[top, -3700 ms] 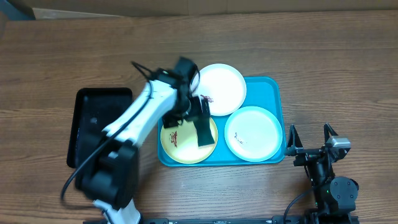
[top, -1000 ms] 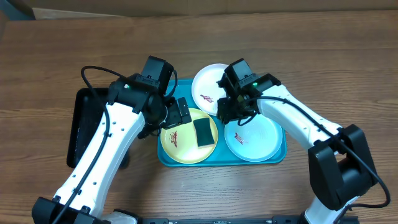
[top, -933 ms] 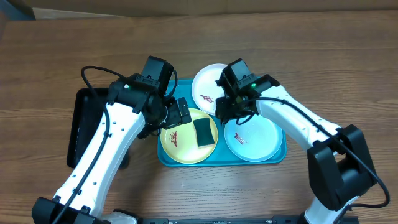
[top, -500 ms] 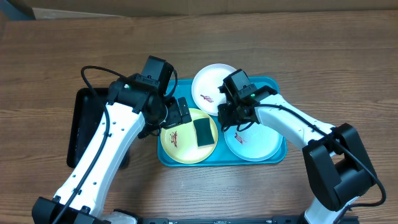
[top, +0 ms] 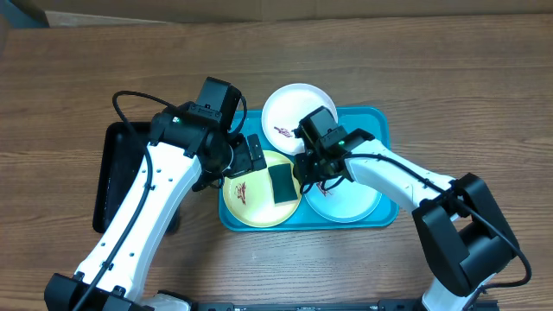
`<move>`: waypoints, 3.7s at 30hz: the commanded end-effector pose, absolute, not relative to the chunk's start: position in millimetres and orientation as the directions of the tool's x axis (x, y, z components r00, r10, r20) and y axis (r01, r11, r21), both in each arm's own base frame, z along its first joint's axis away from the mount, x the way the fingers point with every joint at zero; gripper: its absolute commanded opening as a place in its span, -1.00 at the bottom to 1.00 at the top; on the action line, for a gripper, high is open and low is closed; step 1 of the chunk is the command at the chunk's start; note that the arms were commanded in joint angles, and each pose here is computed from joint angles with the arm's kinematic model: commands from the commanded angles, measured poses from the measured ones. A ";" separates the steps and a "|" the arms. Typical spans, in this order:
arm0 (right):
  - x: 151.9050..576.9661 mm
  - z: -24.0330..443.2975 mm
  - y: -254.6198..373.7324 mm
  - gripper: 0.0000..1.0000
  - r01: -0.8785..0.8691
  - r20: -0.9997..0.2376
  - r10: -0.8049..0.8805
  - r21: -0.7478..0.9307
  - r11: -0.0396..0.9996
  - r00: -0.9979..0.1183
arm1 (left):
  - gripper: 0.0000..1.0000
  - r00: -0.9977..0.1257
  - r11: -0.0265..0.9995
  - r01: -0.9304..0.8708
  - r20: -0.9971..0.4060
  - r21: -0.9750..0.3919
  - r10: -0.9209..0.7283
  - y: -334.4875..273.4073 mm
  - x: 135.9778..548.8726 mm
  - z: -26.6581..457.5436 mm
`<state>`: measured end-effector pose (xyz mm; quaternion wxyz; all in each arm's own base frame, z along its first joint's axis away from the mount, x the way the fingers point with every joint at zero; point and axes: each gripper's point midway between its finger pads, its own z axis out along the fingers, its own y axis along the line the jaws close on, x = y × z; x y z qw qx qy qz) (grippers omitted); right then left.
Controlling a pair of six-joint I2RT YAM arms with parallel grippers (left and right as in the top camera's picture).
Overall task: Clean dirty plates on tray and stack at the side
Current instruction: 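Move the right gripper to the yellow plate's right rim, then grasp the yellow plate rim with the right gripper to hold it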
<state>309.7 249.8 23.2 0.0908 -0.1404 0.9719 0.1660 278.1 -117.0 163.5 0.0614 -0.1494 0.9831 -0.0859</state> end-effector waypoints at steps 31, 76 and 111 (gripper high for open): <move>331.3 37.6 255.5 -0.34 -0.254 -0.287 -0.168 0.298 0.920 -0.943 | 0.99 -0.937 0.933 -0.307 -0.109 -0.187 -0.331 -115.1 284.1 161.6; 314.8 42.1 260.4 -0.21 -0.250 -0.212 -0.194 0.278 0.928 -0.958 | 1.00 -0.937 0.933 -0.306 -0.114 -0.190 -0.331 -115.6 285.6 161.9; 295.7 6.9 251.5 -0.64 -0.278 -0.192 -0.230 0.283 0.918 -0.954 | 0.99 -0.943 0.927 -0.302 -0.074 -0.220 -0.325 -122.7 280.3 154.4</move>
